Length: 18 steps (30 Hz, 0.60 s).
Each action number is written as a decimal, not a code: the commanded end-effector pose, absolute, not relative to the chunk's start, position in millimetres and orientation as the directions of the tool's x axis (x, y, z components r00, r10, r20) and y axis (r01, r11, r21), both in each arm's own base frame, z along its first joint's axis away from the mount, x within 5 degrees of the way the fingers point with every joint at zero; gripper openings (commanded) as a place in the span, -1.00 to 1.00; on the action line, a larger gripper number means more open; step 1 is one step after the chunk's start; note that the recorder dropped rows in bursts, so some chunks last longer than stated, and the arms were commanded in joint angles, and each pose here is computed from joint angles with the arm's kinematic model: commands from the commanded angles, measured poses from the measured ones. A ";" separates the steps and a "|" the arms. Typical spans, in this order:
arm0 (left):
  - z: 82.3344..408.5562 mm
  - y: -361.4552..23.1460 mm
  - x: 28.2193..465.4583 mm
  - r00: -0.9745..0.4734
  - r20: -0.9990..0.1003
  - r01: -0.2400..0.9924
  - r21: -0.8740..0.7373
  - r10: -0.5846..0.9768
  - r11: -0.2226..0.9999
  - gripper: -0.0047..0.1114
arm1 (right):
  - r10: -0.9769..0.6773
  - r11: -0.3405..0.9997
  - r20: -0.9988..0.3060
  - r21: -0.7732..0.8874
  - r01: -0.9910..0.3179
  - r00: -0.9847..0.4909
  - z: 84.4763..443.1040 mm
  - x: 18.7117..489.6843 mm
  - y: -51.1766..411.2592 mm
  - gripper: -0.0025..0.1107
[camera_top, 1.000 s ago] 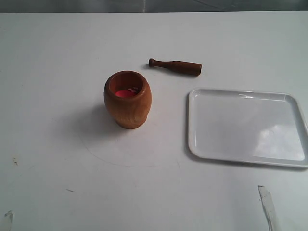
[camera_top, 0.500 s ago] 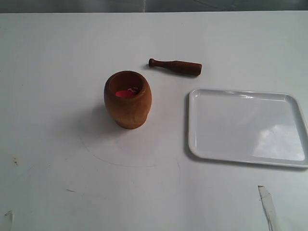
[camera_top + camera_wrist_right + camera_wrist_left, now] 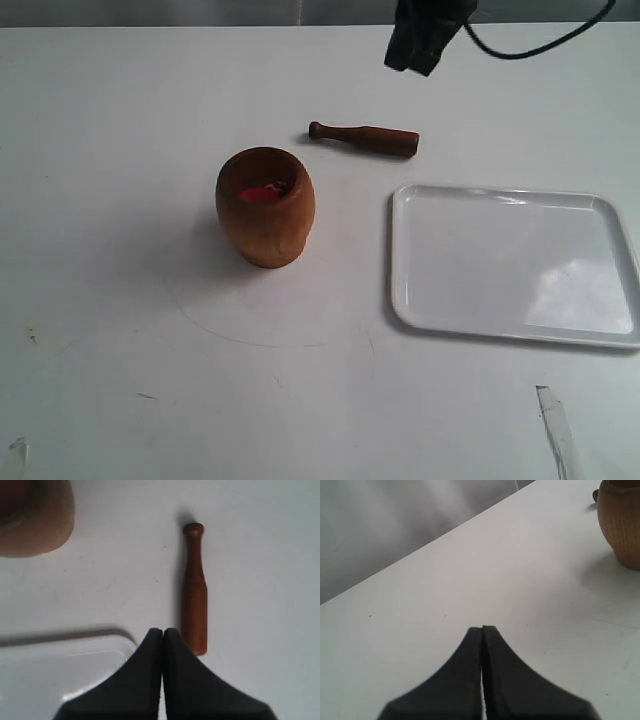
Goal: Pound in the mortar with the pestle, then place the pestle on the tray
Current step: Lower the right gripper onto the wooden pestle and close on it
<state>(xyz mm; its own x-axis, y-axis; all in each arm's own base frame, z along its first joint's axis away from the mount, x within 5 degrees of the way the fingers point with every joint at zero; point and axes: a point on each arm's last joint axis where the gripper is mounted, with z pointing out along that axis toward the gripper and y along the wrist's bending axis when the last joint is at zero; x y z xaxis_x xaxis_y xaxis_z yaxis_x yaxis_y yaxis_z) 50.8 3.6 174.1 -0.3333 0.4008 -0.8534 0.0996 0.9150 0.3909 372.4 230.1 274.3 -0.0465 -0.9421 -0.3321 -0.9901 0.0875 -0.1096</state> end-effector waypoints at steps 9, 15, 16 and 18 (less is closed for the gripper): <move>174.2 2.9 50.9 -0.328 -0.861 0.103 0.378 0.390 0.920 -0.92 | -0.941 -0.221 -0.234 -0.122 -0.968 0.244 190.0 367.6 291.3 -0.11; 174.2 2.9 50.9 -0.328 -0.861 0.103 0.378 0.390 0.920 -0.92 | -0.961 -0.046 -0.251 -0.253 -0.966 0.112 178.6 386.1 296.0 0.03; 174.2 2.9 50.9 -0.328 -0.861 0.103 0.378 0.390 0.920 -0.92 | -0.968 -0.034 -0.231 -0.262 -0.964 0.097 171.8 389.0 295.1 0.01; 174.2 2.9 50.9 -0.328 -0.861 0.103 0.378 0.390 0.920 -0.92 | -0.971 -0.017 -0.227 -0.255 -0.967 0.077 164.9 390.9 295.9 0.01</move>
